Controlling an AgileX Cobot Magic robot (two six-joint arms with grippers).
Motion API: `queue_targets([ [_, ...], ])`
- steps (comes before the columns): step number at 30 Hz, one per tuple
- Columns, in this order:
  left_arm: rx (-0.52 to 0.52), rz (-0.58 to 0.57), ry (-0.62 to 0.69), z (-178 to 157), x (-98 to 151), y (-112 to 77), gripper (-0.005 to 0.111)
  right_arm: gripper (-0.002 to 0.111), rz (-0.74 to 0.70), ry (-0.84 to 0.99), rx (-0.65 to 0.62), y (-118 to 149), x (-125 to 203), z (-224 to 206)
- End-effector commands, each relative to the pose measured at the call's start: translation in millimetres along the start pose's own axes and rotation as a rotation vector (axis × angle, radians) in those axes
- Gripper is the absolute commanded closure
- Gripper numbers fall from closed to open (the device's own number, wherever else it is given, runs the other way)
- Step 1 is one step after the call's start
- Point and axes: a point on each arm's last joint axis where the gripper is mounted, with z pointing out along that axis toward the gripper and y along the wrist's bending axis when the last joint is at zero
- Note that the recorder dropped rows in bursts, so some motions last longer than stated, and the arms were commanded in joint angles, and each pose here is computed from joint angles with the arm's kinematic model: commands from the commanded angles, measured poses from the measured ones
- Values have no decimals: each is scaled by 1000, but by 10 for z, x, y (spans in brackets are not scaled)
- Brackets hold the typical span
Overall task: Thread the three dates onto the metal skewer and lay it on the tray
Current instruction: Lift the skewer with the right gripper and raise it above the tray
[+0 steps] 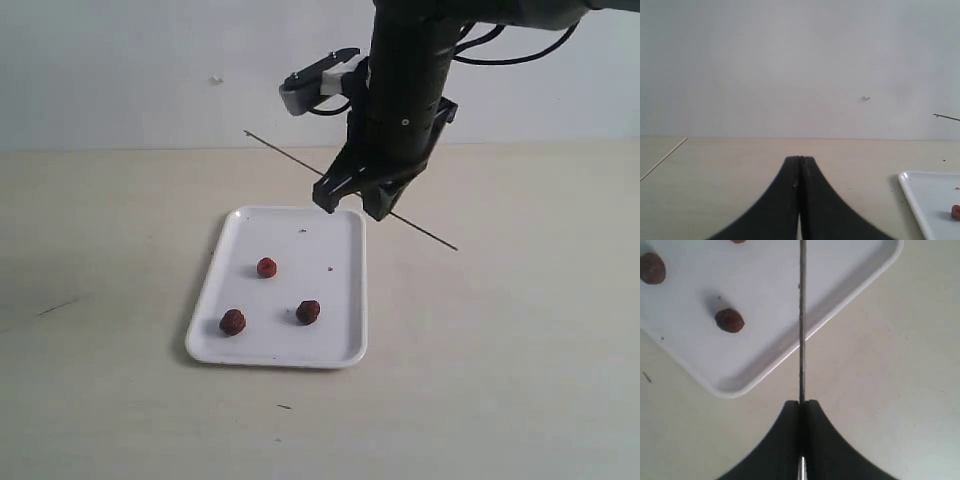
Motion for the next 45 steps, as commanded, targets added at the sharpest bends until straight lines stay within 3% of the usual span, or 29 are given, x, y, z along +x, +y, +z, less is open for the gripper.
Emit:
queue_targets([
  [1, 5, 2, -1, 0, -4, -2, 107, 108, -39, -3, -27, 48, 138, -146],
  [14, 5, 2, -1, 0, -4, -2, 107, 108, -167, 34, -292, 444, 995, -226],
  [20, 1, -1, -2, 0, -5, 1, 107, 108, -149, -36, -268, 481, 1197, -284],
  [27, 146, -371, -2, -9, -30, -127, 107, 108, -46, -157, -228, 461, 1159, -354],
  [32, 118, -577, -36, -7, -64, -90, 107, 108, -28, -200, -208, 442, 1118, -357],
  [35, 126, -568, -132, -40, -396, -72, 107, 108, -39, -240, -165, 405, 1083, -357],
  [40, 116, -510, -201, 110, -1233, -35, 107, 108, -72, -296, -85, 336, 1022, -342],
  [43, 148, -390, -133, 547, -1642, -59, 107, 108, -100, -309, -38, 298, 1002, -330],
  [45, 216, -352, -54, 911, -1758, -113, 107, 108, -87, -335, -5, 267, 978, -337],
])
